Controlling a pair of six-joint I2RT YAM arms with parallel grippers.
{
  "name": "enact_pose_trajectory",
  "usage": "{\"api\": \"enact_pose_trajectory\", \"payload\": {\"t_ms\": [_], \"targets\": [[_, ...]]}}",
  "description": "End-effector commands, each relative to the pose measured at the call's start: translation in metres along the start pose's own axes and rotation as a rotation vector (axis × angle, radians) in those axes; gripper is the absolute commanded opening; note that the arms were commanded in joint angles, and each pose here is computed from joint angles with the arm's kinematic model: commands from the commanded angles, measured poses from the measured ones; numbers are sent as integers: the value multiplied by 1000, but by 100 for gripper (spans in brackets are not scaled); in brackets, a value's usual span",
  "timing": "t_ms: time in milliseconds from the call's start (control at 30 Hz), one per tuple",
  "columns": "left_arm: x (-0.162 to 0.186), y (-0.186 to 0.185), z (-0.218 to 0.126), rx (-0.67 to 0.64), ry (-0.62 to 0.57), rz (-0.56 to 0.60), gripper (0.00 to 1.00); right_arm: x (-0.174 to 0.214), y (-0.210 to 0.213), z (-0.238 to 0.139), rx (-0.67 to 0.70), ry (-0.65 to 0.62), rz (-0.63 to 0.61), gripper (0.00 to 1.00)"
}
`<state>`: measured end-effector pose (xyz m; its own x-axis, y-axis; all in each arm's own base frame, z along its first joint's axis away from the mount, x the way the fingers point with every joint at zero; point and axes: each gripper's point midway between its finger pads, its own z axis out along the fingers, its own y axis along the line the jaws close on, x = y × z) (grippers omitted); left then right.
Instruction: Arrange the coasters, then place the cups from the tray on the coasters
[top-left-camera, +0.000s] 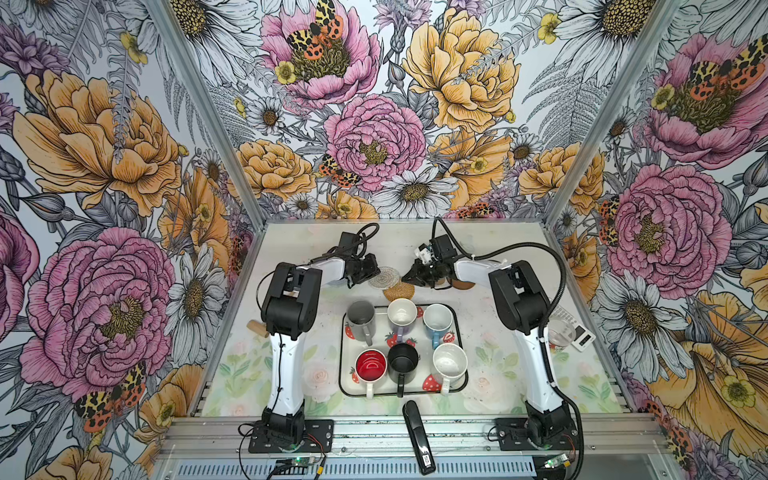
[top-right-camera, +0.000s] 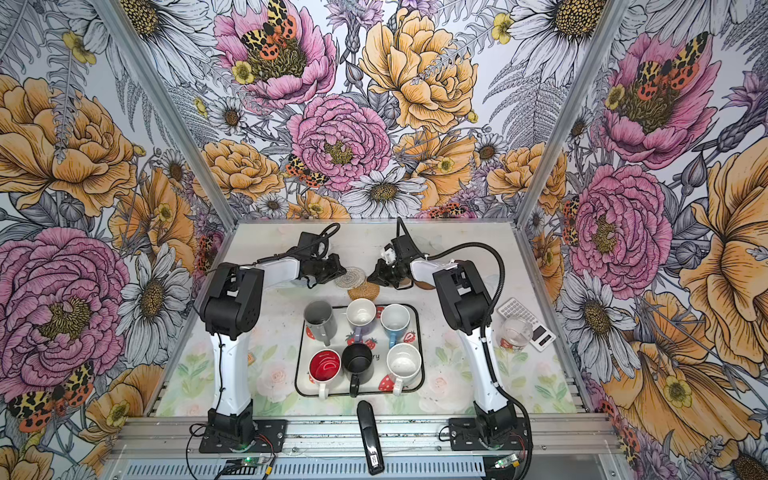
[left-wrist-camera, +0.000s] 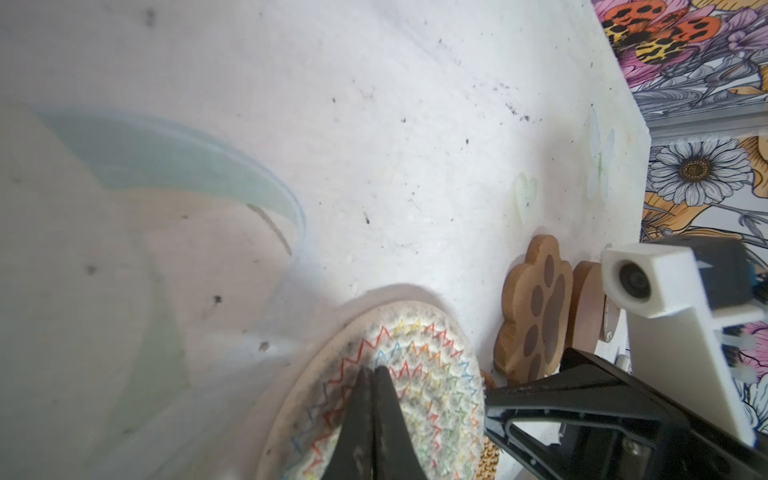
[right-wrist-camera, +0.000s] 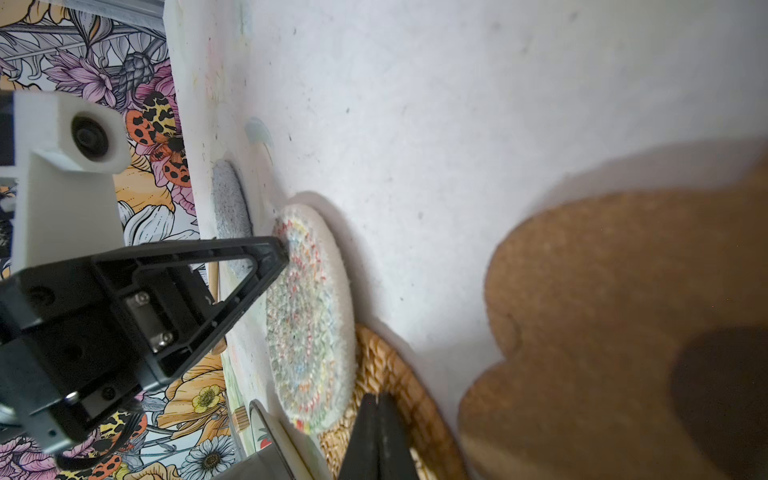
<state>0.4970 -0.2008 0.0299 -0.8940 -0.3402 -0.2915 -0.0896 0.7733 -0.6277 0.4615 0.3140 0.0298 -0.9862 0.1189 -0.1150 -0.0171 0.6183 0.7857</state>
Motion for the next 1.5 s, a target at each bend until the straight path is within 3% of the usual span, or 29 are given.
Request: {"api": "enact_pose_trajectory", "payload": {"t_ms": [0,967,1300,1467], "targets": [[1,31,-8,-83,-13,-48,0,6,-11,5,42,14,13,0],[-46,82,-33,-146,-117,-104,0,-12,5,9,17,-15,-11,0],[-36,49,-39,-85,-108,-44,0,-29,16,19,-7,-38,-31,0],[-41,25,-50,-46,-130,-8,0,-35,38,6,-37,-59,-81,0]]}}
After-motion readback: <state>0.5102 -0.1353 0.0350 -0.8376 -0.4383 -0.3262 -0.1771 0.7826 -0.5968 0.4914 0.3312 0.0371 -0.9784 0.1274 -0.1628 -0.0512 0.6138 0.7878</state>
